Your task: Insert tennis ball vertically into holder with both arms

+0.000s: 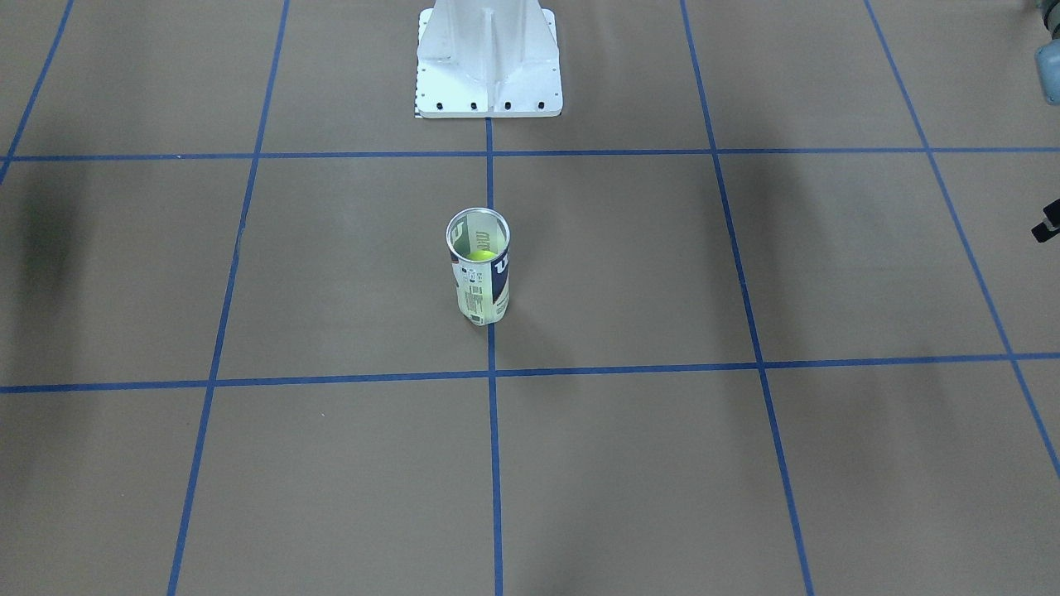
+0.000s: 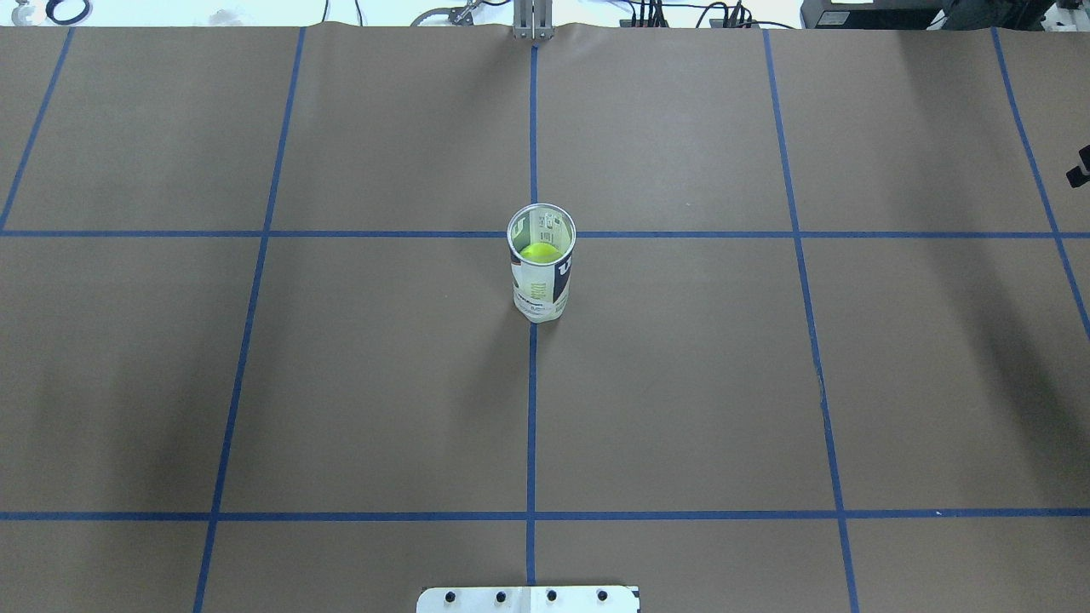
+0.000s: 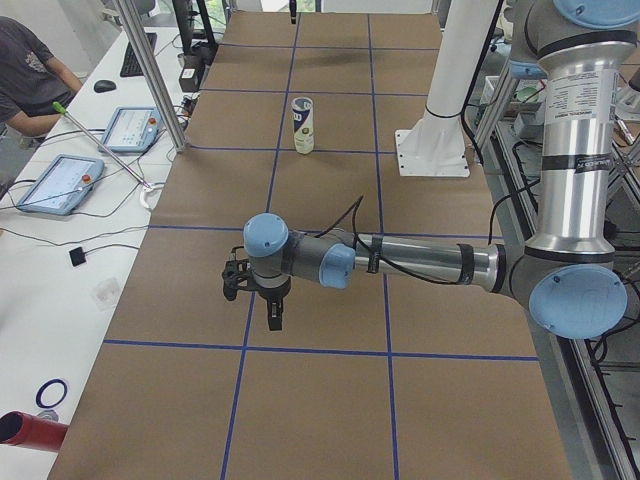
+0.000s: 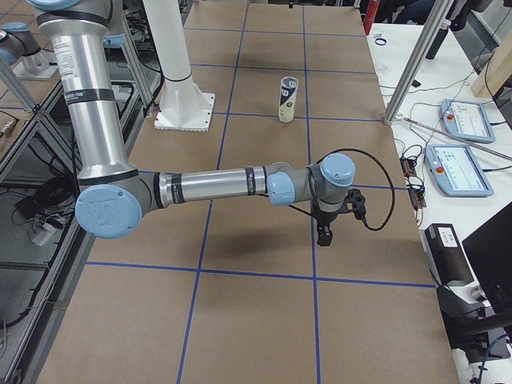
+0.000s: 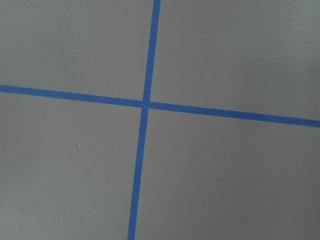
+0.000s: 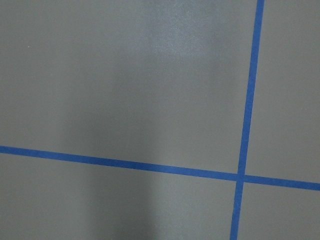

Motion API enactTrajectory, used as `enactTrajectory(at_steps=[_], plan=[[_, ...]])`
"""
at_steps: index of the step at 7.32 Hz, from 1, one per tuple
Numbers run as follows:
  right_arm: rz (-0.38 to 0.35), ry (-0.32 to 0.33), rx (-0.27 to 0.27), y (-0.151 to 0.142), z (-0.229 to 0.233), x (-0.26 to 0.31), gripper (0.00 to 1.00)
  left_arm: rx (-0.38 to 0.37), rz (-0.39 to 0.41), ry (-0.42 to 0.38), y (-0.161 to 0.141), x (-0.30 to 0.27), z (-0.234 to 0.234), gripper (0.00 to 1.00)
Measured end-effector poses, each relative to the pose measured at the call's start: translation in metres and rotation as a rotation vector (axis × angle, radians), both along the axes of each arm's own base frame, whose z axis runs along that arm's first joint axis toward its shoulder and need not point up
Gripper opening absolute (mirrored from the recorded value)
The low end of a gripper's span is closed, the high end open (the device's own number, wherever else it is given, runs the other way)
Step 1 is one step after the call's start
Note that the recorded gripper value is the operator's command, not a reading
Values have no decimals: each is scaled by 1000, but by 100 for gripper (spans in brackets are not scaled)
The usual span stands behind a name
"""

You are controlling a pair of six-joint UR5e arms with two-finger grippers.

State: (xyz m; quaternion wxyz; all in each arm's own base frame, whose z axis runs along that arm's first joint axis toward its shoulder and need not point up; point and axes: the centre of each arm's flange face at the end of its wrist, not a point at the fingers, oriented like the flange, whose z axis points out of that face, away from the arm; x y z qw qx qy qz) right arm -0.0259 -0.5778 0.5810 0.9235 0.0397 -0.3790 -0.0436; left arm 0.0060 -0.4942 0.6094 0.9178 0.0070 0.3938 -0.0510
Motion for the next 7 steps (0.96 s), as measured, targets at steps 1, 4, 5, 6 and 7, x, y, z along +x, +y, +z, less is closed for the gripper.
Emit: enactTrajectory(at_steps=[1,4,5,6,7], plan=[[0,0,3,-1,-2,0,99,1,1,3,0,0,-1,99],[-1,1,8,-2,-4,0,99,0,-3,11,0,1,-4,99],[-1,1,8,-2,-4,0,99,0,-3,12,0,1,-5,99],[-1,0,9,-2,-4,0,99,1,-3,13,0,2,-5,99],[0,-1,10,-2,-5,0,99,2,-3,13,0,2,-6,99]])
